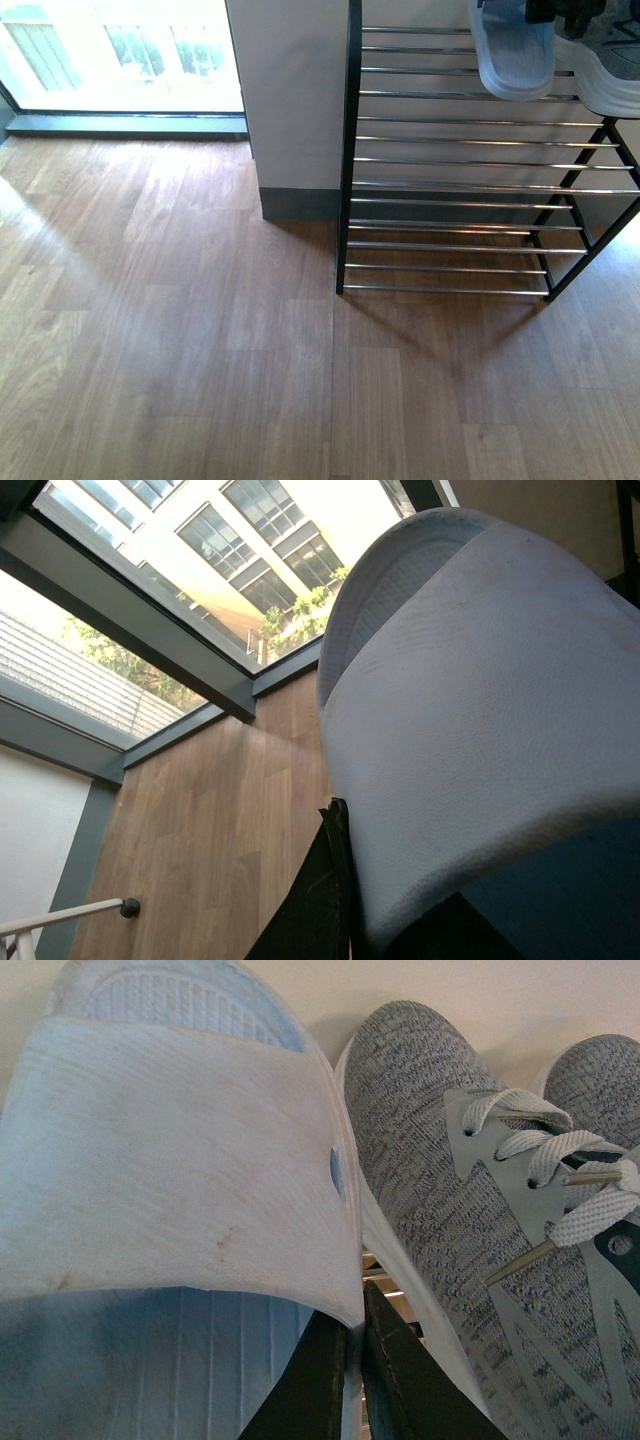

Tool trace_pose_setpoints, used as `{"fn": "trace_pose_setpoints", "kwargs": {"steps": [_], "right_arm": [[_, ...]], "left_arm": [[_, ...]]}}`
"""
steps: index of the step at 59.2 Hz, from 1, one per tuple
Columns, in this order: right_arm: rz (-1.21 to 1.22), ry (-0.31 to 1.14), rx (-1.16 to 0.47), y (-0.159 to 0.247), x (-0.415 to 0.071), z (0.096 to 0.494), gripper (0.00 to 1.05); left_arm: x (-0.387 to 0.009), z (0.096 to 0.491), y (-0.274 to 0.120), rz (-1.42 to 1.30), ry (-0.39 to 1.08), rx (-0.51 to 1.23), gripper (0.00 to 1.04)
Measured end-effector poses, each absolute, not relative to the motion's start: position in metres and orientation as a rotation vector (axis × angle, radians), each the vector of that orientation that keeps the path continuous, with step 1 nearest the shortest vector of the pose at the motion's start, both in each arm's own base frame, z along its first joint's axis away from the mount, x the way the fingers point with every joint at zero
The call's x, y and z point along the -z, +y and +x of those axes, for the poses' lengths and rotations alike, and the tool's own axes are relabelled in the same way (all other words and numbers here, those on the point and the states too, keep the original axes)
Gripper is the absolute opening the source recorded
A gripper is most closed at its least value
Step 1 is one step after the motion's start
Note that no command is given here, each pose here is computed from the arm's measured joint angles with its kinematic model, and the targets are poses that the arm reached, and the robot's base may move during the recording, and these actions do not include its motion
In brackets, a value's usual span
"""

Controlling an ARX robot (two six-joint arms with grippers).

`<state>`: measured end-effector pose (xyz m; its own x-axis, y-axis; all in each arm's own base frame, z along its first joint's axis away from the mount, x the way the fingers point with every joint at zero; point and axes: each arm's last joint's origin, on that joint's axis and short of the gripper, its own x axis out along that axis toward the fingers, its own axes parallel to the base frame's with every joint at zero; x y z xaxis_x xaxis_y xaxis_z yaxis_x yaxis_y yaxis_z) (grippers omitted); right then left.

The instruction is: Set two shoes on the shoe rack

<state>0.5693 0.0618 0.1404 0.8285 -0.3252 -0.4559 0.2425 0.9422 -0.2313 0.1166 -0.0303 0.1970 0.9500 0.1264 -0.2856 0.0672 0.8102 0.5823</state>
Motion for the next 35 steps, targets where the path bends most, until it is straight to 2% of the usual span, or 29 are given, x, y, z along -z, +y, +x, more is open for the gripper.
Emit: {"fn": "trace_pose_setpoints", "kwargs": {"steps": [17, 35], "right_arm": [[-0.166, 0.607, 0.356, 0.044, -0.127, 0.586, 0.02], [-0.139, 0.573, 0.368, 0.04, -0.126, 0.592, 0.02]], "left_arm": [[-0.197, 0.117, -0.03, 0.628, 0.321, -0.033, 0.02], [-0.197, 0.117, -0.03, 0.628, 0.321, -0.032, 0.02]]}}
